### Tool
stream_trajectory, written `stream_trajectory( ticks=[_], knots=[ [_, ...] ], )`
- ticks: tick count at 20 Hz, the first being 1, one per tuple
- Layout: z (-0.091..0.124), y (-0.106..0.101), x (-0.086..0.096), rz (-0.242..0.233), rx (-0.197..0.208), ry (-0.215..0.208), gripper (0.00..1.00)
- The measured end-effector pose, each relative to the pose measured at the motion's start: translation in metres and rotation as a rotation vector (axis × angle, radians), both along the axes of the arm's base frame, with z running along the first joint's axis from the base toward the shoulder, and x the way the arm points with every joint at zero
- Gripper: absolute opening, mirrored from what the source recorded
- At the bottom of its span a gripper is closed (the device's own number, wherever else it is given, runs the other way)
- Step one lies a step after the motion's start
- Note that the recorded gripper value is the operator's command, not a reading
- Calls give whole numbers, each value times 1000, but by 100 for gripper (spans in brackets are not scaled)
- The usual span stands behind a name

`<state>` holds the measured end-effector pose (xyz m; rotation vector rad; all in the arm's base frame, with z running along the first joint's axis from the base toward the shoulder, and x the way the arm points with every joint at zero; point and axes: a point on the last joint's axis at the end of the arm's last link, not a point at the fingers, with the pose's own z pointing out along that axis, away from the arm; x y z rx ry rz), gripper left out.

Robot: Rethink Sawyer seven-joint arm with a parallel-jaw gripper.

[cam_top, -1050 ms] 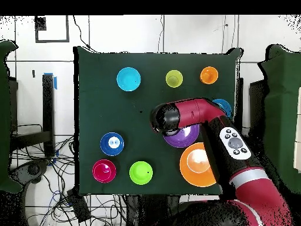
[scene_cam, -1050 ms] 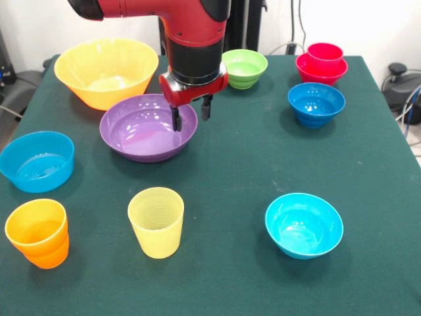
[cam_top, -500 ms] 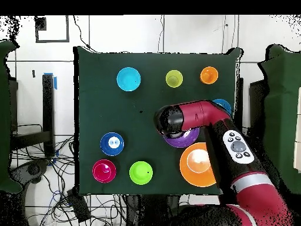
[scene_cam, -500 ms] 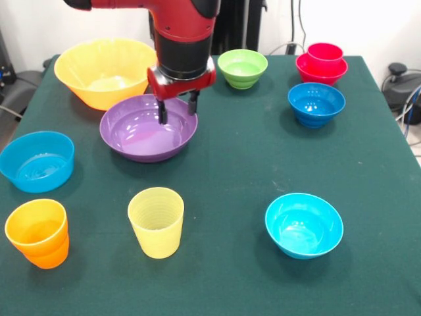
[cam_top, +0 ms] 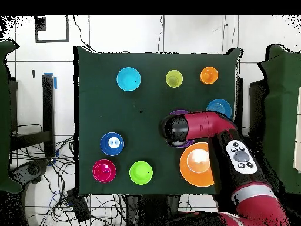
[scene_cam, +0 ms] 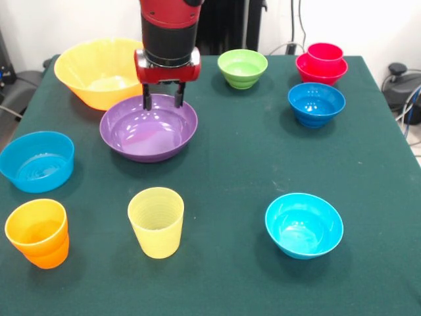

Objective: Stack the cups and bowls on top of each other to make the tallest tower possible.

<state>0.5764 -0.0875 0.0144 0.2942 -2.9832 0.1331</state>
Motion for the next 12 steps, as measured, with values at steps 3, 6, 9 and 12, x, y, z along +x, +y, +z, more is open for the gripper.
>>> stream_trajectory(
  ticks=[3,6,9,12],
  knots=[
    [-3,-1,-4,-58,-13,-32,100],
    [-6,0,-10,-105,-18,-57,100],
    [-8,4,-17,-111,-13,-54,100],
    [-9,13,-30,-102,-4,-32,100]
  ],
)
